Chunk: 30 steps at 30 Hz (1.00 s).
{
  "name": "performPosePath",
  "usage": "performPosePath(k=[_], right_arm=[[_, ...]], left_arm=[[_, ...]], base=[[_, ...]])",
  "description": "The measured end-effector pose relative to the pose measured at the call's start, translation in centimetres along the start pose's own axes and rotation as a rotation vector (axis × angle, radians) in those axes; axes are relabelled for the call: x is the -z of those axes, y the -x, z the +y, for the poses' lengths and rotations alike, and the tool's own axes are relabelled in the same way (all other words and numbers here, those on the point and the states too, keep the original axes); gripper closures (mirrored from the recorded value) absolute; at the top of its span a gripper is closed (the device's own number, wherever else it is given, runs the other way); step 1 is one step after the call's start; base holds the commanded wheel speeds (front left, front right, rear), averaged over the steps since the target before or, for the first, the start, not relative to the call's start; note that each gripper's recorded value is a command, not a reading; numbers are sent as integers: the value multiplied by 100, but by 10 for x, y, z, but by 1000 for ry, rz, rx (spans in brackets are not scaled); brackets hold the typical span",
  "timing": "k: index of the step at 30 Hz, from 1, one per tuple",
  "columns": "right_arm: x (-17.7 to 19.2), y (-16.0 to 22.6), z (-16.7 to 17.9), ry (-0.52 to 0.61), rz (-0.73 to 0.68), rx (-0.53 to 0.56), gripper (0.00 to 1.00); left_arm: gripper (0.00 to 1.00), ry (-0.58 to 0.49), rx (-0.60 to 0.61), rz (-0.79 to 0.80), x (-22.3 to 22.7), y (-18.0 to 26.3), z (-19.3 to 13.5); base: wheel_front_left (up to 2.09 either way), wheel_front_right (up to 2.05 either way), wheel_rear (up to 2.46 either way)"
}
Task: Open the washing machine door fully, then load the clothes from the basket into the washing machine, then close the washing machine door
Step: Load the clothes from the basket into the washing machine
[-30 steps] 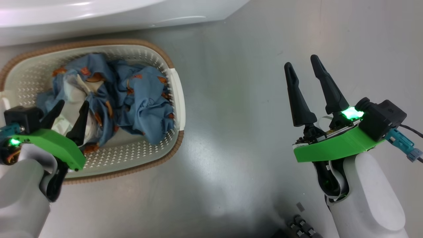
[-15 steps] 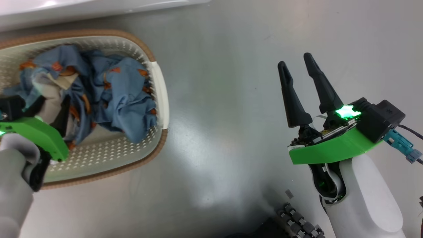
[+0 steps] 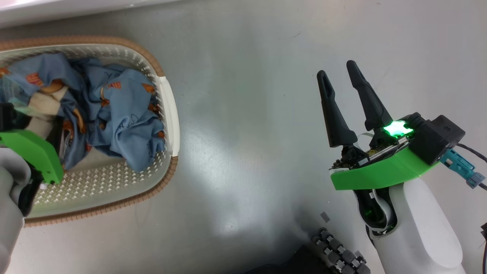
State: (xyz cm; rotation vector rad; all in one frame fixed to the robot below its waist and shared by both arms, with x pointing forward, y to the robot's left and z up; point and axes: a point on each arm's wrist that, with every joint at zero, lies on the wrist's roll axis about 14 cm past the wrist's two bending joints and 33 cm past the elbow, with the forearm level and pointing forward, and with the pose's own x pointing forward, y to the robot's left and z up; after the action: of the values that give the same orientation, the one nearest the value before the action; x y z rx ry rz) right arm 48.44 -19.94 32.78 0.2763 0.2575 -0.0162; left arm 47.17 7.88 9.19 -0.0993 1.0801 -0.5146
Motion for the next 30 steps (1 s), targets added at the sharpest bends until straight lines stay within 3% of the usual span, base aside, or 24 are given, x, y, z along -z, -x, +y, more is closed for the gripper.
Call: performPosePath(k=[1,2,3,12,30], right_arm=[[-1,0,0,0,-2,-1,0],[-1,0,1,0,-3,-1,0],[-2,0,1,-1,-5,-2,0],[-10,1,4,-3,-23,-9,0],[-51,9,24,-21,-106,-49,0]], left_arm=[[44,2,2,13,2,0,-1],[87,3,4,25,4,1,-3],[100,4,7,30,4,1,-4],[100,20,16,25,-1,6,-10],[100,59,65,-164,-45,56,-42]], base=[[0,0,0],[0,0,0],[0,0,0],[0,0,0],[0,0,0]])
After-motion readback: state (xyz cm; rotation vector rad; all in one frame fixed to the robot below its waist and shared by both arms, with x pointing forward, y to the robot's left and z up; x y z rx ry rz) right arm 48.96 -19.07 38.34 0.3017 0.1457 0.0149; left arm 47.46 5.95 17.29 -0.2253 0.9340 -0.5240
